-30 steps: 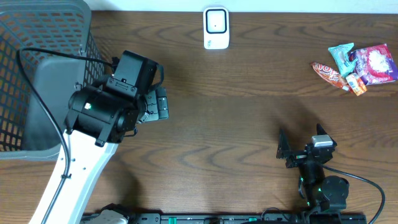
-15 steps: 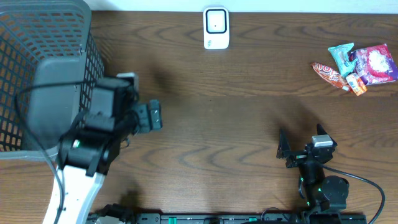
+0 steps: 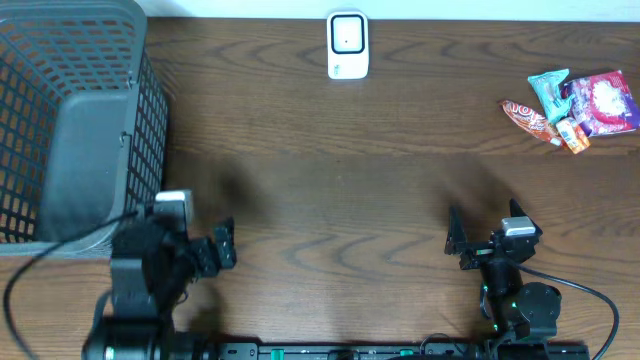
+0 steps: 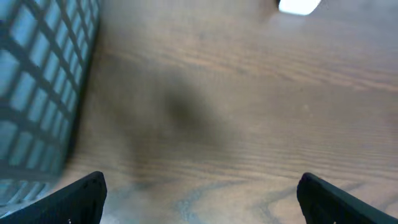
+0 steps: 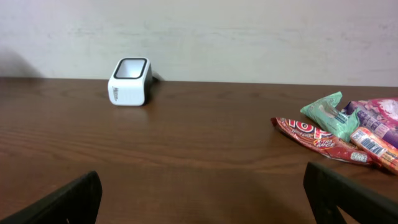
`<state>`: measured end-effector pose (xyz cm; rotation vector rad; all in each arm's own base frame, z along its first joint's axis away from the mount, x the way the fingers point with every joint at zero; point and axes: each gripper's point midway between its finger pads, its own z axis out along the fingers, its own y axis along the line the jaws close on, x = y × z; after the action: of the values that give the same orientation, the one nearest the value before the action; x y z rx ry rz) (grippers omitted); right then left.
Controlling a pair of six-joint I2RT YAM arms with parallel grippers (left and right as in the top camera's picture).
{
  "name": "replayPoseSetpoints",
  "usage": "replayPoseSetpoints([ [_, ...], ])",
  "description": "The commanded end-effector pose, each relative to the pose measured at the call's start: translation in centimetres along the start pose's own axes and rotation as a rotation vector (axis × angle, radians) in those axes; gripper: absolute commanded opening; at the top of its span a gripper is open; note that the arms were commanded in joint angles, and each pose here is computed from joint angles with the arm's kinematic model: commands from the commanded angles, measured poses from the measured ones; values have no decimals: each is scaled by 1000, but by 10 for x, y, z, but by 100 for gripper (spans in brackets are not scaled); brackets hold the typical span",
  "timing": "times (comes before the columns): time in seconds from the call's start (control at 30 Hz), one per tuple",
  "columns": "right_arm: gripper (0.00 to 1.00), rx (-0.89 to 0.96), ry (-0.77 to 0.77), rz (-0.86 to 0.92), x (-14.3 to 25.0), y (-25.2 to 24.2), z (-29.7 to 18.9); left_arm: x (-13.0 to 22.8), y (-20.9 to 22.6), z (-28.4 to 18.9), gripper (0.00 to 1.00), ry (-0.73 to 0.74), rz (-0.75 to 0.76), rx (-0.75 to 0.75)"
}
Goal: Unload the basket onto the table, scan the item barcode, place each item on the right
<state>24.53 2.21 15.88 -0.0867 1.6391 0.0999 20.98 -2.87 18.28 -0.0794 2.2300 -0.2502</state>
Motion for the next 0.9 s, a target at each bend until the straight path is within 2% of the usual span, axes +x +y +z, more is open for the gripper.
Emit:
replayPoseSetpoints([
  [0.0, 99, -3, 0, -15, 1, 1, 0, -7, -1, -16, 98, -99, 37, 8],
  [0.23, 99, -3, 0, -15, 1, 1, 0, 6, -3, -16, 98, -154, 148, 31],
  [0.37, 99, -3, 0, -15, 1, 1, 0, 13, -1, -7, 98, -175, 153, 33],
  [0.67, 99, -3, 0, -15, 1, 1, 0, -1, -18, 9, 98, -364, 183, 153],
  [0.87, 99, -3, 0, -15, 1, 1, 0, -12, -20, 14, 98, -490, 164, 178],
])
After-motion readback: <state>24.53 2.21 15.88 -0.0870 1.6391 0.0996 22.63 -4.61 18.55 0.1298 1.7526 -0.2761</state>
